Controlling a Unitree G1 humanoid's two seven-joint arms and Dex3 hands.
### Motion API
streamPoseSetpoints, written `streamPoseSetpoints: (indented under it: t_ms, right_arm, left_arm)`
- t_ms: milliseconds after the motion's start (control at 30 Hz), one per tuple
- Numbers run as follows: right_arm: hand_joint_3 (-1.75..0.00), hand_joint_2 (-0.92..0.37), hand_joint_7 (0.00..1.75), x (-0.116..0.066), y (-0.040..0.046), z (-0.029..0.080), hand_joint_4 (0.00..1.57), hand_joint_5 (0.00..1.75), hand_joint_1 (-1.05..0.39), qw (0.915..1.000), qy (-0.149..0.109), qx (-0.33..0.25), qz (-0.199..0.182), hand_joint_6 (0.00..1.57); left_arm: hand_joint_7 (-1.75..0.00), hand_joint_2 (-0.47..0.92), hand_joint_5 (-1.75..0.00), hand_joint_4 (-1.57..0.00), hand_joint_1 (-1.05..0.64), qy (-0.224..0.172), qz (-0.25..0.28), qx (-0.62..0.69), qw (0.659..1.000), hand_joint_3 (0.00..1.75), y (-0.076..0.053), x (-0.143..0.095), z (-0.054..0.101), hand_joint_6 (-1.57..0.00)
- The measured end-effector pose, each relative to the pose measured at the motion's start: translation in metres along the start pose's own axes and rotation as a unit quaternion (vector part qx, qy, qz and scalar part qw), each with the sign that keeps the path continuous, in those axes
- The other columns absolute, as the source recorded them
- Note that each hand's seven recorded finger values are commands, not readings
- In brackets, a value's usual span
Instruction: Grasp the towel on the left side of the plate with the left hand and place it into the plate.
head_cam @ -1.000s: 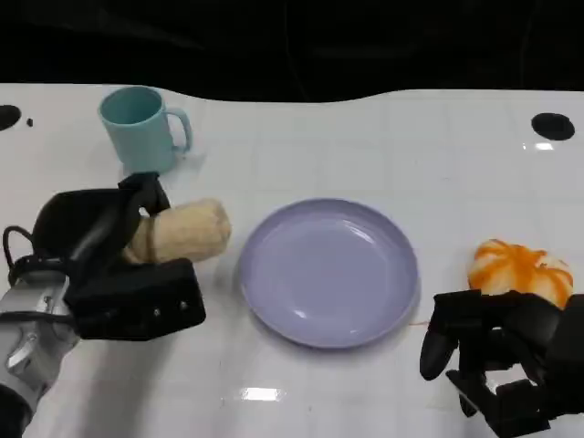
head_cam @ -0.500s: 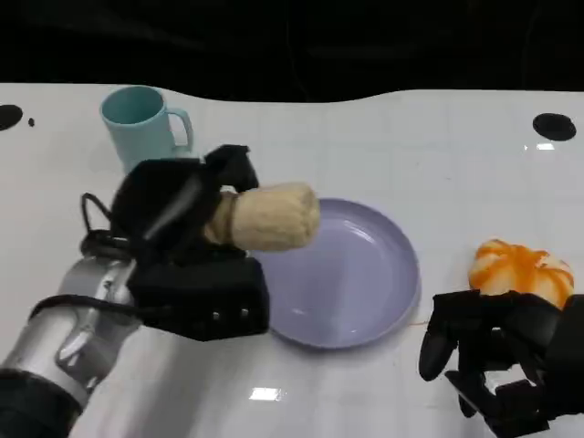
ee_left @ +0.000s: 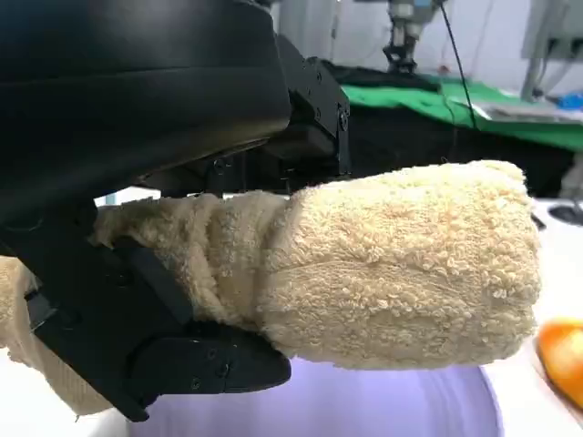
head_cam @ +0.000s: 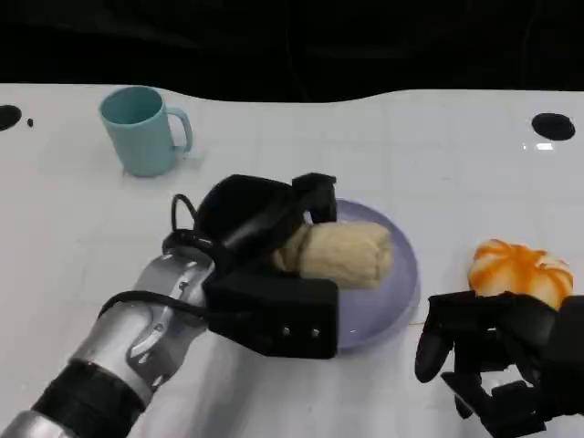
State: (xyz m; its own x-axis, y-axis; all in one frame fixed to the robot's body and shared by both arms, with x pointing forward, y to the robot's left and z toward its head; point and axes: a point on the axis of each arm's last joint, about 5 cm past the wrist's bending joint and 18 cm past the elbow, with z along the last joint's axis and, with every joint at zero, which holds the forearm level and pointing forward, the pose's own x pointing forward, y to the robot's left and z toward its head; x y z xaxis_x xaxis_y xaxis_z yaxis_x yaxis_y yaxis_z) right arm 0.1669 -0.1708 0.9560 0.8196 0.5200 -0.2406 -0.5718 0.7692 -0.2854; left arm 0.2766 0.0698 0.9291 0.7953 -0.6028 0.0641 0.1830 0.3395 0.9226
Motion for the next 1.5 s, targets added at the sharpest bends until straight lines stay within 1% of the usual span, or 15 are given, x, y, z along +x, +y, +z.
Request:
streamPoseSetpoints:
  t_ms: [33, 67, 100, 167, 200, 233, 300, 400, 733, 967, 1100, 1300, 1333, 1433, 1500]
  right_arm:
    - [-1.09, -0.57, 1.42, 0.0, -0.0001, 0.0, 0.69, 1.68, 0.03, 1.0, -0.001, 0.0, 0.0, 0.69]
    - [-1.09, -0.57, 1.42, 0.0, -0.0001, 0.0, 0.69, 1.68, 0.03, 1.0, -0.001, 0.0, 0.0, 0.69]
    - [-1.09, -0.57, 1.42, 0.0, 0.0, 0.0, 0.7, 1.68, 0.03, 1.0, -0.001, 0.0, 0.0, 0.69]
    - [-1.1, -0.57, 1.42, 0.0, 0.0, 0.0, 0.7, 1.68, 0.03, 1.0, -0.001, 0.0, 0.0, 0.69]
    - [-1.1, -0.56, 1.42, 0.0, -0.0001, 0.0, 0.7, 1.68, 0.03, 1.0, -0.001, 0.0, 0.0, 0.69]
    - [-1.1, -0.56, 1.42, 0.0, 0.0, 0.001, 0.7, 1.68, 0.03, 1.0, -0.001, -0.001, 0.0, 0.69]
    - [-1.11, -0.56, 1.42, 0.0, 0.0, 0.001, 0.7, 1.68, 0.03, 1.0, -0.001, -0.001, 0.0, 0.69]
    - [-1.1, -0.56, 1.42, 0.0, 0.0, 0.001, 0.7, 1.68, 0.03, 1.0, -0.001, -0.001, 0.0, 0.69]
    - [-1.09, -0.57, 1.43, 0.0, 0.0001, 0.001, 0.7, 1.7, 0.04, 1.0, 0.0, -0.001, 0.001, 0.69]
    - [-1.1, -0.57, 1.43, 0.0, 0.0003, 0.001, 0.7, 1.7, 0.04, 1.0, -0.001, -0.001, 0.002, 0.69]
    - [-1.09, -0.57, 1.43, 0.001, 0.0002, 0.001, 0.69, 1.69, 0.05, 1.0, 0.0, -0.001, 0.002, 0.69]
    - [-1.08, -0.58, 1.43, 0.001, -0.0002, 0.002, 0.69, 1.68, 0.05, 1.0, 0.001, 0.0, 0.001, 0.68]
    - [-1.08, -0.58, 1.43, 0.001, -0.0002, 0.002, 0.69, 1.69, 0.05, 1.0, 0.001, 0.0, 0.002, 0.68]
    - [-1.08, -0.58, 1.43, 0.001, -0.0005, 0.002, 0.69, 1.69, 0.04, 1.0, 0.002, 0.0, 0.001, 0.68]
    - [-1.07, -0.58, 1.43, 0.001, -0.0007, 0.002, 0.69, 1.7, 0.04, 1.0, 0.002, 0.0, 0.001, 0.68]
  left_arm:
    - [-0.75, 0.72, -1.61, -0.75, -0.23, 0.001, -0.01, -0.001, 1.0, 0.39, -0.001, 0.001, 0.001, -0.92]
    - [-0.57, 0.79, -1.47, -0.73, -0.24, 0.002, -0.017, -0.002, 1.0, 0.25, -0.002, 0.001, 0.002, -0.95]
    - [-0.35, 0.86, -1.24, -0.7, -0.27, 0.003, -0.023, -0.003, 1.0, 0.14, -0.002, 0.001, 0.002, -0.91]
    - [-0.13, 0.91, -0.92, -0.6, -0.31, 0.002, -0.033, -0.002, 0.999, 0.11, -0.002, 0.001, 0.002, -0.78]
    - [-0.08, 0.91, -0.82, -0.58, -0.32, 0.002, -0.04, -0.001, 0.999, 0.11, -0.002, 0.001, 0.001, -0.74]
    - [-0.03, 0.92, -0.61, -0.51, -0.34, 0.003, -0.05, 0.002, 0.999, 0.1, -0.002, 0.0, 0.001, -0.63]
    - [-0.01, 0.92, -0.4, -0.39, -0.39, 0.005, -0.069, 0.013, 0.997, 0.08, -0.003, 0.0, 0.001, -0.48]
    - [0.0, 0.92, -0.31, -0.3, -0.47, 0.012, -0.085, 0.026, 0.996, 0.08, -0.003, -0.001, 0.001, -0.35]
    - [0.0, 0.92, -0.27, -0.18, -0.59, 0.026, -0.075, 0.044, 0.996, 0.07, 0.003, -0.003, 0.001, -0.26]
    - [-0.02, 0.92, -0.32, -0.2, -0.61, 0.031, -0.075, 0.049, 0.995, 0.13, 0.019, -0.011, -0.005, -0.29]
    - [-0.06, 0.92, -0.38, -0.29, -0.52, 0.049, -0.088, -0.026, 0.995, 0.19, 0.034, -0.02, -0.008, -0.4]
    - [-0.16, 0.92, -0.61, -0.7, -0.39, 0.068, -0.073, -0.166, 0.981, 0.22, 0.058, -0.04, -0.014, -0.67]
    - [-0.16, 0.92, -0.62, -0.73, -0.38, 0.069, -0.065, -0.184, 0.978, 0.23, 0.06, -0.044, -0.015, -0.69]
    - [-0.17, 0.92, -0.9, -0.73, -0.28, 0.07, -0.038, -0.247, 0.966, 0.22, 0.06, -0.06, -0.018, -0.88]
    - [-0.18, 0.92, -0.95, -0.73, -0.29, 0.075, -0.013, -0.314, 0.946, 0.25, 0.058, -0.07, -0.019, -0.92]
